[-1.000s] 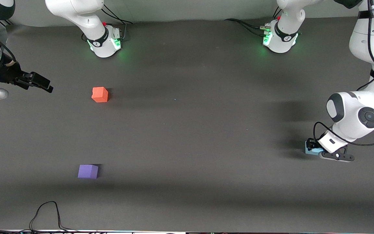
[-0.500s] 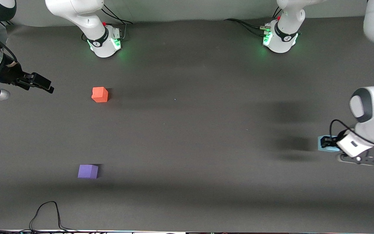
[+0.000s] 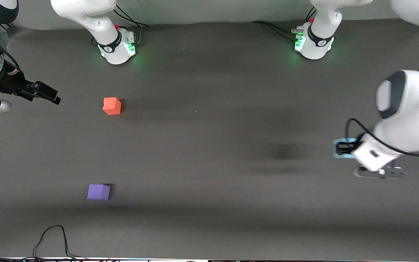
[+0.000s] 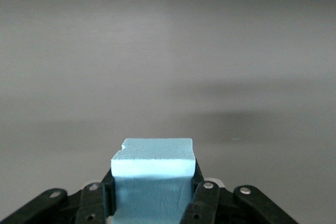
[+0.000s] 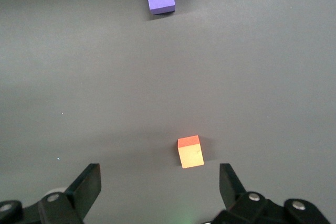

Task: Place blue block between orange and purple blocks
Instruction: 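Carry the blue cube with the left gripper toward the table middle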

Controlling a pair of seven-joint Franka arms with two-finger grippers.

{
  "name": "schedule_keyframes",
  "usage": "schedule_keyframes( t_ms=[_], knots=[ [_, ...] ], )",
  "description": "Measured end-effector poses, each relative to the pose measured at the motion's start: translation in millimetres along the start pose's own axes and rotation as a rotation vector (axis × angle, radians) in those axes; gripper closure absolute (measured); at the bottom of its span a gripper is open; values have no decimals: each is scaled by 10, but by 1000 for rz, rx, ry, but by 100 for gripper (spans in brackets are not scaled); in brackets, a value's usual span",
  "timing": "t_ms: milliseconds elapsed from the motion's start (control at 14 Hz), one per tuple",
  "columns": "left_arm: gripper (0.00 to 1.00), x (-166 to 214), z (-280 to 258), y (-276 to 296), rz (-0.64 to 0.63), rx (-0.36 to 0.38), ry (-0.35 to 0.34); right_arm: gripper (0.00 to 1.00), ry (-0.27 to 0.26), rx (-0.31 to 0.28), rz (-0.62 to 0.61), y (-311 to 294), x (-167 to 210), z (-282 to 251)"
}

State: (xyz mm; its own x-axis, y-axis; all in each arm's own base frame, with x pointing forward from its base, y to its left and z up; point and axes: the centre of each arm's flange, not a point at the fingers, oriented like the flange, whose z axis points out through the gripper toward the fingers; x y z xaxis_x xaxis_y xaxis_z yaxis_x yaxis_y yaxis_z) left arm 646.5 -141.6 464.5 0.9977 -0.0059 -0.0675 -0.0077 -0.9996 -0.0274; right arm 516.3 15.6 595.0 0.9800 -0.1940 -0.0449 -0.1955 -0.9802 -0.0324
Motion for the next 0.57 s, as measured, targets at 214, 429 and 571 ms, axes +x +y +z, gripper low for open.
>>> schedule_keyframes(
  t_ms=[214, 429, 571],
  knots=[
    [47, -360, -27, 1328, -70, -2, 12, 0, 6, 1, 0, 0, 6, -6],
    [47, -799, 126, 2564, -97, -9, 17, 0, 16, 4, 3, 11, 19, -20],
    [47, -1081, 329, 3274, -101, -23, 32, 0, 25, 6, 3, 12, 30, -27]
  ],
)
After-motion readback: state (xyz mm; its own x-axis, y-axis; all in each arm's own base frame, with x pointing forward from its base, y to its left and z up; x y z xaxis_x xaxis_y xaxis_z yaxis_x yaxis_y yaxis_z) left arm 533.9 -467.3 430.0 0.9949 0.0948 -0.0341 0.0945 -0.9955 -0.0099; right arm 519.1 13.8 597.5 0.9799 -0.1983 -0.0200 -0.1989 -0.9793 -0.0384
